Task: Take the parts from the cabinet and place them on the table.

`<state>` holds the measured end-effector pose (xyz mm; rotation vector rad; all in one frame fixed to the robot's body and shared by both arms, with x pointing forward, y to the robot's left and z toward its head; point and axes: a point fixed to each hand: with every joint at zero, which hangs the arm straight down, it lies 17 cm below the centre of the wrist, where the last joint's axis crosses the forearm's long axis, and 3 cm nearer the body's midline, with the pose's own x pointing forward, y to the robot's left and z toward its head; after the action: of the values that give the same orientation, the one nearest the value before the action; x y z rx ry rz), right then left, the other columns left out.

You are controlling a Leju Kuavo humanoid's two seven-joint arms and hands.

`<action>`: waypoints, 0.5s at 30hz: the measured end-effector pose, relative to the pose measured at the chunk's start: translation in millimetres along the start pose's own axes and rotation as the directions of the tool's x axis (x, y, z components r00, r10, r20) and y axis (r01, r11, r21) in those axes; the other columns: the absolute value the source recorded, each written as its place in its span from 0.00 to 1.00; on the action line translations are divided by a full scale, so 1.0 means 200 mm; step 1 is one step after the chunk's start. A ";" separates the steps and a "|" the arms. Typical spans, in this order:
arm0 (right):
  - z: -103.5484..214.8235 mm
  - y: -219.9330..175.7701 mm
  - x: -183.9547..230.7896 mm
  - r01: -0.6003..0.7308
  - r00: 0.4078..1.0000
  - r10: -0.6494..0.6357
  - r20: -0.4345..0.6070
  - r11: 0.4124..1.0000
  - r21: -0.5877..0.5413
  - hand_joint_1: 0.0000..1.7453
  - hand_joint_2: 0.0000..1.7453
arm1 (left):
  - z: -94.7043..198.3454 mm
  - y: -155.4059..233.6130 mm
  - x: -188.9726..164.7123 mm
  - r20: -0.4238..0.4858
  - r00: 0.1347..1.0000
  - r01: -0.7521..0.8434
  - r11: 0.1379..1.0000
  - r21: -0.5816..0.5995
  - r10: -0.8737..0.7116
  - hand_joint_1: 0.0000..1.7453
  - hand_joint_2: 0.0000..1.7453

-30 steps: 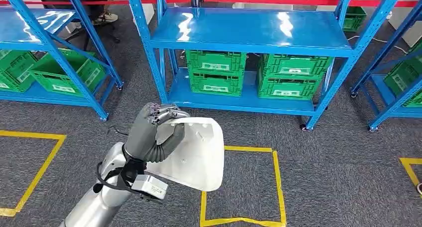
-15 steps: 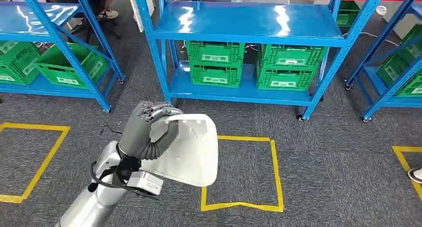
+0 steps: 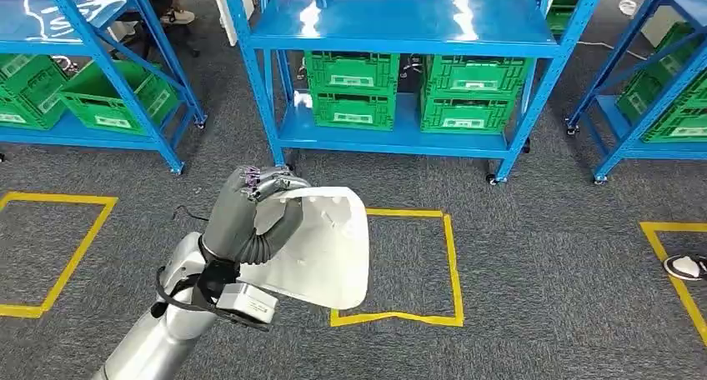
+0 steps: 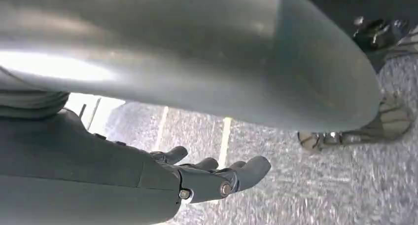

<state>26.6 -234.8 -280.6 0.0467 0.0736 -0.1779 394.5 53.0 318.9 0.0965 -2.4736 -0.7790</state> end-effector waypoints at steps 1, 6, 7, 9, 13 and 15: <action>0.00 0.00 0.01 0.000 1.000 0.000 0.001 1.000 0.000 0.00 0.00 | 0.00 0.00 0.00 0.000 1.000 0.001 1.000 0.000 -0.001 1.00 1.00; 0.00 -0.01 0.00 0.000 1.000 0.000 0.001 1.000 -0.003 0.00 0.00 | 0.00 0.00 0.00 -0.002 1.000 0.002 1.000 -0.001 -0.002 1.00 1.00; 0.00 -0.01 0.00 0.000 1.000 0.000 0.000 1.000 -0.003 0.00 0.00 | 0.00 0.00 -0.01 -0.003 1.000 0.002 1.000 -0.001 -0.002 1.00 1.00; 0.00 -0.01 0.00 0.000 1.000 0.000 0.000 1.000 -0.003 0.00 0.00 | 0.00 0.00 -0.01 -0.003 1.000 0.002 1.000 -0.002 -0.002 1.00 1.00; 0.00 0.01 0.00 -0.001 1.000 0.001 0.001 1.000 0.002 0.00 0.00 | -0.02 0.02 0.01 0.008 1.000 0.007 1.000 0.003 -0.007 1.00 1.00; 0.00 0.01 0.00 -0.001 1.000 0.001 0.001 1.000 0.003 0.00 0.00 | -0.01 0.02 0.01 0.009 1.000 0.008 1.000 0.002 -0.008 1.00 1.00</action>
<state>27.0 -233.5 -280.5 0.0492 0.0726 -0.1772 395.3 54.0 322.9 0.1035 -2.4838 -0.7822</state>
